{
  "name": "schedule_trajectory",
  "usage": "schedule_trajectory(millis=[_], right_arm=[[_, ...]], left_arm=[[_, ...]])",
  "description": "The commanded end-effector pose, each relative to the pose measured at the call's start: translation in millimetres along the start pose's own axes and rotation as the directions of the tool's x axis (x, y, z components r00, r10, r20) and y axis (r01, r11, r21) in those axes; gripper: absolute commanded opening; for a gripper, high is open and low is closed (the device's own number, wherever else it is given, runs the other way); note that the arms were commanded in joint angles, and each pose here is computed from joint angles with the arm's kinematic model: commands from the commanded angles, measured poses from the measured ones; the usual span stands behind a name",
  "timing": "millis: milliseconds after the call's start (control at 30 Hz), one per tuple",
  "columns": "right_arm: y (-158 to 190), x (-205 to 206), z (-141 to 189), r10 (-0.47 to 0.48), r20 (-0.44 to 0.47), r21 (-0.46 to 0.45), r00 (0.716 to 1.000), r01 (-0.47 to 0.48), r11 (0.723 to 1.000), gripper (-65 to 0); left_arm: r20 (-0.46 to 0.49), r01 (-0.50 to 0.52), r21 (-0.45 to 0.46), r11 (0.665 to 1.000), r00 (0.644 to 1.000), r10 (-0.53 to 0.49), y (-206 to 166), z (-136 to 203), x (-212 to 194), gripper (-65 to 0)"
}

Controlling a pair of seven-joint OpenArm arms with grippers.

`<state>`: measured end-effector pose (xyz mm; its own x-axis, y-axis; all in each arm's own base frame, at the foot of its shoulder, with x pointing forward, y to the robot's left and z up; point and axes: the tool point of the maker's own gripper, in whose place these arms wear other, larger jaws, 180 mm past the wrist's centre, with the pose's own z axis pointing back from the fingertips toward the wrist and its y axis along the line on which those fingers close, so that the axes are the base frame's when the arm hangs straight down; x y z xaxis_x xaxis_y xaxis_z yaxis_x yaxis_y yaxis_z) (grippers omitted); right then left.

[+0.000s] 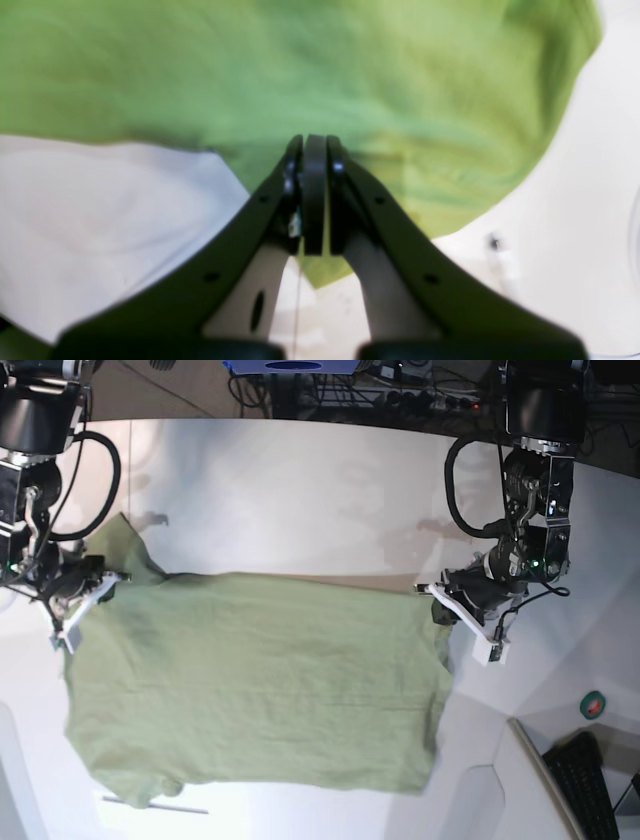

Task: Layout the t-shirt on the table in an organized manner, then fold the t-shirt properly
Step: 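Lay the t-shirt down flat, pulling both grippers apart along the shoulders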

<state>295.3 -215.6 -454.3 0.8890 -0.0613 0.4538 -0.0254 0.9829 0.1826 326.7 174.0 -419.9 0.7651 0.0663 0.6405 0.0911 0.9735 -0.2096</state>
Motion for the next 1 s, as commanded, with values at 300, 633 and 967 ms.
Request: schedule_trajectory(millis=[300,633,967], right_arm=[[-18.1,20.8,11.1,0.020,0.050,-0.032,0.999,-0.019,0.999,-65.0],[-40.5,29.5,5.1,-0.008,0.109,-0.056,0.994,0.014,0.998,-65.0],[-62.0,-10.6,-18.7,-0.103,0.044,-0.064,0.994,0.106,0.992,-65.0]], left_arm=[[0.166,-0.138,0.134,0.981,0.979,0.116,67.9,45.7,27.4,-12.7],[0.223,-0.198,0.057,0.978,0.958,0.181,29.9,43.9,29.4,-40.3],[0.080,-0.289,0.038,0.957,0.955,0.285,21.8,-36.2,-17.7,-65.0]])
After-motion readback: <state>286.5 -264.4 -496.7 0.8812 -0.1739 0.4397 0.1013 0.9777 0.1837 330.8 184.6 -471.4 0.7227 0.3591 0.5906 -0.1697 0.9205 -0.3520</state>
